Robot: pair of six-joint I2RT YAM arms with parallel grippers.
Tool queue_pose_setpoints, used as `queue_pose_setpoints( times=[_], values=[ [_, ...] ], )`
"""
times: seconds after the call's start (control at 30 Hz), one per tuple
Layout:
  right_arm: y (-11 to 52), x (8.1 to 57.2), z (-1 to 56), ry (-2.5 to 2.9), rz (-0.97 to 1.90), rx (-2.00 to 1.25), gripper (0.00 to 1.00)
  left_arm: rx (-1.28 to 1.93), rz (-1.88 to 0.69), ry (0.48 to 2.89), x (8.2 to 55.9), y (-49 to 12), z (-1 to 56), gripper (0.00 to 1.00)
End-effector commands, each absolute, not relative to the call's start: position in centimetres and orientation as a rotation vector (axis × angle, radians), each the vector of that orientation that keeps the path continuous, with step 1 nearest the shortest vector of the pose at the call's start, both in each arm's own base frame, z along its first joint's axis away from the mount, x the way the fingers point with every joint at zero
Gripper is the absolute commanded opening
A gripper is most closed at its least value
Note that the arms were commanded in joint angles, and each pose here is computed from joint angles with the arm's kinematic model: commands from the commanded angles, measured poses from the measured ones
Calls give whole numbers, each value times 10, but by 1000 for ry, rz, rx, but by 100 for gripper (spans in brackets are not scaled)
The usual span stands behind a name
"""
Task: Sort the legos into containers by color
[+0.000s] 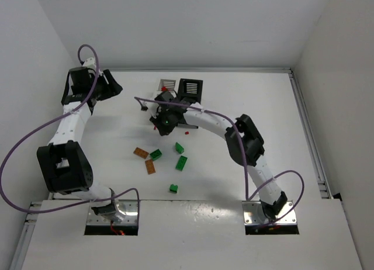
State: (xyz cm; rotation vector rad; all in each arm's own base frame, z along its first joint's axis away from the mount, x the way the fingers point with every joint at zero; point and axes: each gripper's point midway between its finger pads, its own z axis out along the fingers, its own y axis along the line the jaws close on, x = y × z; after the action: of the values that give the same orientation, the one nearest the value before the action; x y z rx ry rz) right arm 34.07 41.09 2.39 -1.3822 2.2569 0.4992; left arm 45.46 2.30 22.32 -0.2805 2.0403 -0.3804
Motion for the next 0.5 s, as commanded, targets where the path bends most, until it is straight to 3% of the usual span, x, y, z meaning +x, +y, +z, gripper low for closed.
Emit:
queue_pose_setpoints(
  times=[0.0, 0.17, 0.47],
  values=[
    [436, 380, 176, 1984, 604, -1150, 3, -221, -329, 2003, 445, 29, 235, 64],
    [427, 445, 236, 1875, 469, -949, 0, -66, -294, 2104, 420, 21, 195, 64],
    [399, 511, 226, 1854, 403, -707, 0, 96, -394, 2116, 369, -23, 151, 61]
  ],
)
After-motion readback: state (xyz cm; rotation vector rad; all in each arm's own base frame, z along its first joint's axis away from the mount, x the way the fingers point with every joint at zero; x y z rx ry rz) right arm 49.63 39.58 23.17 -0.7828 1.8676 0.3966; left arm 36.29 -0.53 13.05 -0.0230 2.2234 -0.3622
